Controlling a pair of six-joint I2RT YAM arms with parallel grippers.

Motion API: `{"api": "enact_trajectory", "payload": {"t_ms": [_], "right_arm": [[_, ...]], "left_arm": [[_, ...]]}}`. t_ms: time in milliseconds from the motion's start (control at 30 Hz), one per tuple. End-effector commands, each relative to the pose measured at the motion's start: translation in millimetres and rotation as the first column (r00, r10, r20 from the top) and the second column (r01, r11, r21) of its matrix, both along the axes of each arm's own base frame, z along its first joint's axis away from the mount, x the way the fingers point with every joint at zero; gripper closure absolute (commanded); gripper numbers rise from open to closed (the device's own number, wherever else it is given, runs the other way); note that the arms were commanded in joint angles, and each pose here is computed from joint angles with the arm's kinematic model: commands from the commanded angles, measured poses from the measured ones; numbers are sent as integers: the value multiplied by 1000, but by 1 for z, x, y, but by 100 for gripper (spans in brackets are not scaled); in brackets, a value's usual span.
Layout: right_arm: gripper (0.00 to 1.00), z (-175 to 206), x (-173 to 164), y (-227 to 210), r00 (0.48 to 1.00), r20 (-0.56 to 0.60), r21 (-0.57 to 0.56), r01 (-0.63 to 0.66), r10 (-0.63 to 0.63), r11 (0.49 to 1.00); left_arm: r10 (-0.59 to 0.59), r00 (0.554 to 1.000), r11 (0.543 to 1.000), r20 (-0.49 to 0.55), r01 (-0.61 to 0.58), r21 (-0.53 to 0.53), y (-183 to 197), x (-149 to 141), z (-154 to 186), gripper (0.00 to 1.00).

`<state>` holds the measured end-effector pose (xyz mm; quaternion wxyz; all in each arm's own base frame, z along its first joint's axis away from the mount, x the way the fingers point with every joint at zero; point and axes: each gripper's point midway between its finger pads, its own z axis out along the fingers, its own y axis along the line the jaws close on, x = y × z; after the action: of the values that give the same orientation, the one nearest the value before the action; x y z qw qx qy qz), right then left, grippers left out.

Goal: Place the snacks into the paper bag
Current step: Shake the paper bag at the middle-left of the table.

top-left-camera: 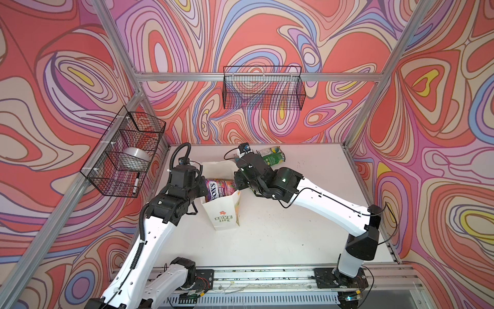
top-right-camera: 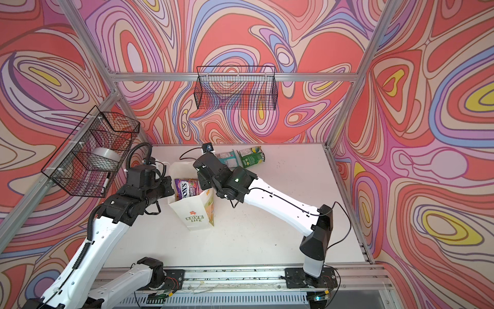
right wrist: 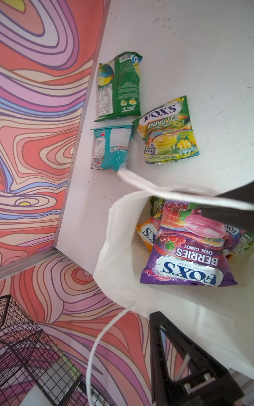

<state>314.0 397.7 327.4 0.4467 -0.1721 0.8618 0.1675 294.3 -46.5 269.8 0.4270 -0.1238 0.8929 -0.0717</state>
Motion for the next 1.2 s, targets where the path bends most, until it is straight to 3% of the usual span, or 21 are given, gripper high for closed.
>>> {"api": "enact_trajectory", "payload": {"t_ms": [0, 100, 133, 300, 400, 467, 633, 733, 900, 1167], "right_arm": [[100, 34, 2, -4, 997, 72, 11, 3, -4, 1000], [100, 60, 5, -17, 989, 144, 17, 32, -34, 999], [100, 80, 2, -26, 983, 176, 43, 36, -43, 998], [100, 110, -1, -30, 973, 229, 69, 19, -34, 997], [100, 113, -1, -23, 974, 227, 79, -10, -8, 997], [100, 122, -6, -14, 973, 229, 116, -62, 34, 991], [100, 109, -5, 9, 974, 204, 121, -124, 98, 985], [100, 104, -4, 8, 973, 211, 116, -116, 89, 986], [100, 86, -2, 9, 975, 203, 93, -112, 92, 989], [100, 90, -1, 10, 971, 216, 97, -122, 99, 988]], "left_arm": [[78, 997, 996, -13, -78, 40, 17, -5, 5, 100], [123, 992, 991, 40, -124, 43, 28, -11, 16, 100], [118, 991, 992, 66, -120, 29, 27, -13, 21, 100], [85, 976, 996, 200, -79, -37, 22, -22, 44, 100], [49, 977, 998, 207, -39, -53, 15, -20, 44, 100], [-34, 984, 995, 177, 49, -81, -4, -13, 39, 100], [-138, 979, 979, 152, 158, -130, -27, -7, 35, 100], [-135, 973, 978, 186, 161, -134, -27, -8, 37, 100], [-164, 974, 971, 155, 187, -148, -34, -6, 34, 100], [-109, 973, 981, 205, 138, -134, -23, -8, 39, 100]]}}
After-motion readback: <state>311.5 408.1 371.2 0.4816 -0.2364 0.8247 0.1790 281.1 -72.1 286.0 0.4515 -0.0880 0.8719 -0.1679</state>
